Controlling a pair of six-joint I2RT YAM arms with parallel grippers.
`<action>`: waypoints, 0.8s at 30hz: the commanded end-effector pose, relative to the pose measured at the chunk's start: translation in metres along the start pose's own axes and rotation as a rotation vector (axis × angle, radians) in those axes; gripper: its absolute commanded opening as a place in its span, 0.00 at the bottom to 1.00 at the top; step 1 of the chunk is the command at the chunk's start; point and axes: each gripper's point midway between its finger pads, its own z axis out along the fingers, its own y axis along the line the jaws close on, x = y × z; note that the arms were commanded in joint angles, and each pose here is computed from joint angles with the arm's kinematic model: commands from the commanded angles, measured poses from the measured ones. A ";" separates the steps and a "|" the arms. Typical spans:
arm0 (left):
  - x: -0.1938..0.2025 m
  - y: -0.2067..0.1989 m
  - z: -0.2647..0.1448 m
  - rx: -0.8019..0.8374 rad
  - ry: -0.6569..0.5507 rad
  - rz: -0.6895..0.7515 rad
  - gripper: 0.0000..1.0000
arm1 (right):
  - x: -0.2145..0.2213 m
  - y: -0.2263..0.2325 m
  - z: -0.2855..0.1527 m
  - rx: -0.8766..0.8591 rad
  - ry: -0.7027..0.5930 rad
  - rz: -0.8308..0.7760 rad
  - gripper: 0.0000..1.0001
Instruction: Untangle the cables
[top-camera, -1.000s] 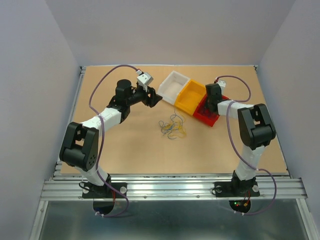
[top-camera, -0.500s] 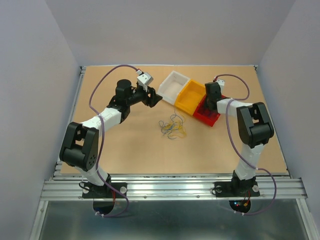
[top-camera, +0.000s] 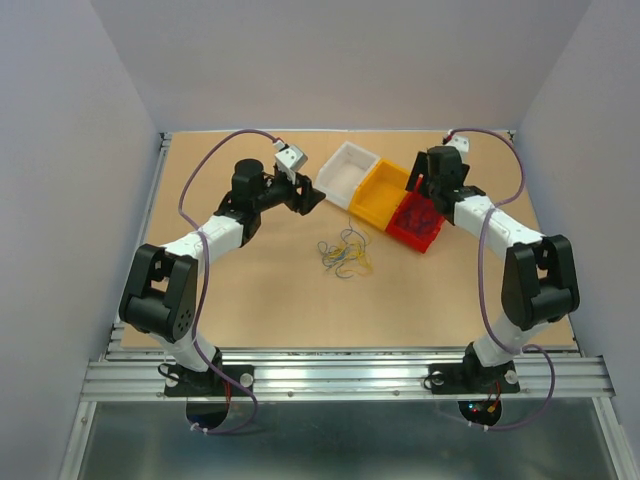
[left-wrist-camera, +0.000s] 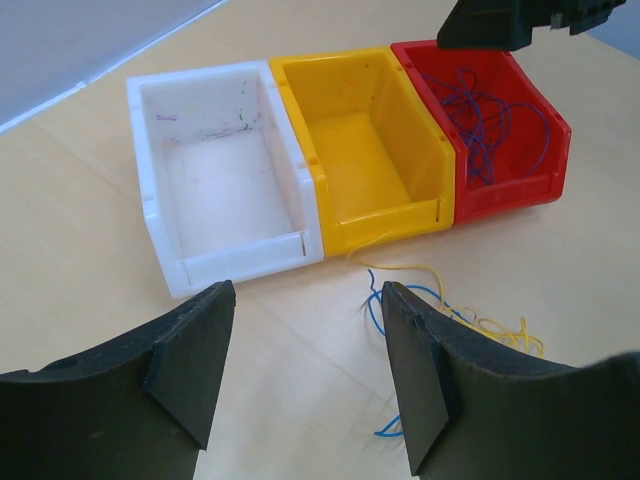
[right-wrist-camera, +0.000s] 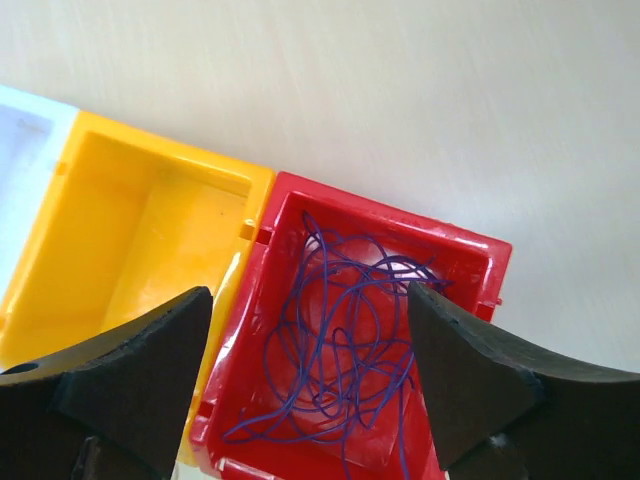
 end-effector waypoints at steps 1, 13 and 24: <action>-0.032 -0.006 -0.004 0.012 -0.074 0.072 0.72 | -0.026 0.003 -0.026 -0.036 -0.064 0.024 0.87; -0.030 -0.020 0.006 0.047 -0.001 0.138 0.77 | 0.074 0.074 -0.102 -0.563 0.045 -0.059 0.79; -0.034 -0.034 0.004 0.008 0.005 0.262 0.79 | 0.149 0.114 -0.150 -0.822 0.072 -0.191 0.73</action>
